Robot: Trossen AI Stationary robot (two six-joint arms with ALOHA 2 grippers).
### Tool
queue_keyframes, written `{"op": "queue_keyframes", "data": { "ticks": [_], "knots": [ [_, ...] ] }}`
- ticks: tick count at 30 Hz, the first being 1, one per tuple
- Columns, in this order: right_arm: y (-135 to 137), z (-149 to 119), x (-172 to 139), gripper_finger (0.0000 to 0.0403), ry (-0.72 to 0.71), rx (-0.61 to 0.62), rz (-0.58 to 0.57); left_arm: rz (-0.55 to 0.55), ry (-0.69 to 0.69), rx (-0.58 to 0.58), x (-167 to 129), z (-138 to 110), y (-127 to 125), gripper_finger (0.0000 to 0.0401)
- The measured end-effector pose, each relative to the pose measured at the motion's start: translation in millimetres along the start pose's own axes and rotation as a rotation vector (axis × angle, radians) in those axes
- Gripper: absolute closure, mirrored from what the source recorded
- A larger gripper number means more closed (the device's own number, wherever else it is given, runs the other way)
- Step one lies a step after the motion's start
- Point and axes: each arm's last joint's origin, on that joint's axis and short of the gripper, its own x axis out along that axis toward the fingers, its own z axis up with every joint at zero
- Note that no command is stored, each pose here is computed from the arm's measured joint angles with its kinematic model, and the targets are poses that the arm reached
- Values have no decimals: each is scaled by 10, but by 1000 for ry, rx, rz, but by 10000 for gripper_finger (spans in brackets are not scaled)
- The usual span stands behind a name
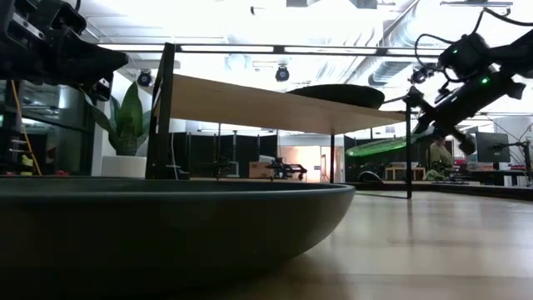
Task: Place and stack plates onto a shelf
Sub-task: Put the top right green plate on the shelf
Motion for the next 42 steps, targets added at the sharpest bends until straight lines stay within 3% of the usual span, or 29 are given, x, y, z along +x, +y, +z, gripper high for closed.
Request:
{"op": "queue_keyframes", "data": {
  "ticks": [6,11,15,19,23,33,42],
  "knots": [
    [-1,171,-162,403,-134,25,-9,0,0,0,0,0,0,400],
    [222,438,-301,403,-264,51,22,0,0,0,0,0,0,400],
    [331,525,-352,403,-221,17,-26,0,0,0,0,0,0,400],
    [512,556,-414,403,-197,-11,38,0,-1,0,0,1,0,400],
    [672,508,-452,403,-168,-50,115,0,0,1,0,0,0,400],
    [1190,267,-493,403,-129,-52,501,17,-5,1,0,4,5,400],
    [1706,-296,-383,403,7,-129,620,34,-34,0,-1,31,8,400]
  ]
}}
